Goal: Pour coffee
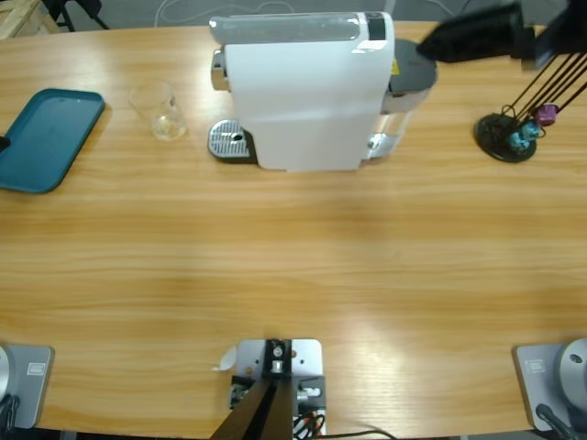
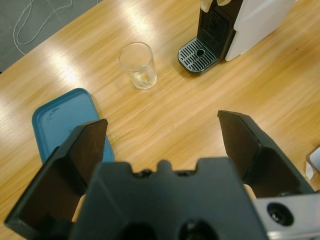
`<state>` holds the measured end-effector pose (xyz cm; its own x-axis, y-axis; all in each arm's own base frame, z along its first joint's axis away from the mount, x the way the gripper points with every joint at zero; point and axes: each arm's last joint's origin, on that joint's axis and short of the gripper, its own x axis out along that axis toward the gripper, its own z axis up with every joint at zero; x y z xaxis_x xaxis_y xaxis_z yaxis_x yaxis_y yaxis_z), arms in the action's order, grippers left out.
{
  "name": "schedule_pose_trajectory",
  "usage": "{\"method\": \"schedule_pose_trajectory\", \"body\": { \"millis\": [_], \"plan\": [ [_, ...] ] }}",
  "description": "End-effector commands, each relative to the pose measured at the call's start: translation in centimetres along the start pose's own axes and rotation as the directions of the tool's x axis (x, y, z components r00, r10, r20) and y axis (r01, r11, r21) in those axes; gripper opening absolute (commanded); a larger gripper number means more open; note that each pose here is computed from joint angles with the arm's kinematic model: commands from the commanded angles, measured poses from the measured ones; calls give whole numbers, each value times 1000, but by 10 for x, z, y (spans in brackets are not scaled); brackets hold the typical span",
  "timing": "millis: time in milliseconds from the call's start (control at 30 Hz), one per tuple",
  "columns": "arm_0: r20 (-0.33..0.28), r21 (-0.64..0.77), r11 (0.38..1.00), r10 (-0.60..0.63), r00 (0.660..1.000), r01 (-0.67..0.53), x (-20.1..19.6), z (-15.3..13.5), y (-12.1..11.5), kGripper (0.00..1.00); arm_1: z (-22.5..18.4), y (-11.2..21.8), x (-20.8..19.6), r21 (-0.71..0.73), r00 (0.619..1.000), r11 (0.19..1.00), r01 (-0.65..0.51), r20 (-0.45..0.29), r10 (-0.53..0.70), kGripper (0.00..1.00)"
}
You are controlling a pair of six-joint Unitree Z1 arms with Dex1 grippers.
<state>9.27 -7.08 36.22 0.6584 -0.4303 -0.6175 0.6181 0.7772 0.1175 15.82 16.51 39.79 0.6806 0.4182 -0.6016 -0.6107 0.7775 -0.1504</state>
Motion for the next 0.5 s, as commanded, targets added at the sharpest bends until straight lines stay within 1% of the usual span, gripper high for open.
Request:
{"method": "schedule_pose_trajectory", "body": {
  "millis": [33,133,233,300,367,467,500],
  "plan": [
    [11,-142,987,74,997,-71,30,-5,11,964,-53,1,7,-4,998,1000,-25,-66,25,1000],
    [26,-166,984,72,997,-66,56,-7,11,964,-64,1,10,12,997,1000,-27,-72,28,1000],
    [18,-149,987,70,997,-66,91,-14,11,948,-69,1,12,19,996,999,-27,-79,28,1000],
    [-30,-105,993,45,999,-48,121,-13,11,945,-73,1,12,23,996,999,-31,-85,33,1000],
    [-51,-79,996,32,998,-36,144,-11,11,939,-78,1,12,25,995,999,-31,-91,33,1000],
    [-30,-26,999,41,999,-41,172,-5,12,941,-85,1,12,30,994,999,-44,-103,47,1000],
    [-32,-30,998,47,998,-48,181,-5,13,942,-87,1,11,33,994,998,-45,-103,48,1000]
  ]
}}
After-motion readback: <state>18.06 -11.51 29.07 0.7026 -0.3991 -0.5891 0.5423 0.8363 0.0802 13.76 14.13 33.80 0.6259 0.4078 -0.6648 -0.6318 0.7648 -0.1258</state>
